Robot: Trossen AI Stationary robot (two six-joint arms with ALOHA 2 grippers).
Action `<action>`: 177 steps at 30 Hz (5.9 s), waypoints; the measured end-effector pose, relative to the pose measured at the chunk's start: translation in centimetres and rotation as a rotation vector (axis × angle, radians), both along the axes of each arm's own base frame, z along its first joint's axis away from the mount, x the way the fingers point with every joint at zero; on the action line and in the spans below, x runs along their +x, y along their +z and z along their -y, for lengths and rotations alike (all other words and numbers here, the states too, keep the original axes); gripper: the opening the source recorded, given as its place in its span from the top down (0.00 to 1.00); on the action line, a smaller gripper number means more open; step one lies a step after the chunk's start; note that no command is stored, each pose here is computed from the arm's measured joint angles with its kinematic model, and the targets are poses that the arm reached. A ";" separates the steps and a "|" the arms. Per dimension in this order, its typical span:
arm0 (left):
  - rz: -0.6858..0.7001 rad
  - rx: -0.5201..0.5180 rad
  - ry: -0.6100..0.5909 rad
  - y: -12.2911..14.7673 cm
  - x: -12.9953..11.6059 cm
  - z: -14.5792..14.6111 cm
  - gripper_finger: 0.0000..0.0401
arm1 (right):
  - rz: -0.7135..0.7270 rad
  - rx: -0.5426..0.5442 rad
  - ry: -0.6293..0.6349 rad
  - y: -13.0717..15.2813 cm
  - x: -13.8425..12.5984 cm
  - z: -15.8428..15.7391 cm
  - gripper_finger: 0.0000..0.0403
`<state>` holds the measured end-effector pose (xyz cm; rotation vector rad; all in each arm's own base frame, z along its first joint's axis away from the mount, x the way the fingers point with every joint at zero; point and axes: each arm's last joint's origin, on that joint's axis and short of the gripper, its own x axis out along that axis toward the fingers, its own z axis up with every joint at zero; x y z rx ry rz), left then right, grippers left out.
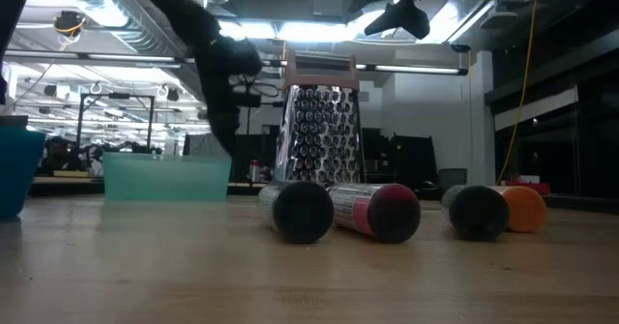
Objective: Pick & Place Food Item
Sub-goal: Put the violet food coloring into the green bin
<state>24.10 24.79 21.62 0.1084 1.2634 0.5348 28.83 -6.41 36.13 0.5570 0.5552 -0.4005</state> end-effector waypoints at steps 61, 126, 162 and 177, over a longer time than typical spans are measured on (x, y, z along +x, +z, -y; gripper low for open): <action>0.491 -0.804 1.313 -5.7 15.4 33.2 0.47 | -0.058 -0.146 0.523 -0.6 -0.4 -1.1 0.43; 0.404 -0.827 1.283 -6.6 14.3 35.2 0.62 | -0.060 -0.137 0.502 -0.5 -0.4 -1.0 0.42; 0.565 -0.252 0.811 8.4 4.5 26.3 0.73 | -0.029 -0.112 0.406 -0.2 -0.1 -0.8 0.43; 0.193 -0.044 0.315 13.4 -4.6 13.9 0.73 | 0.012 -0.097 0.223 0.2 0.1 0.1 0.43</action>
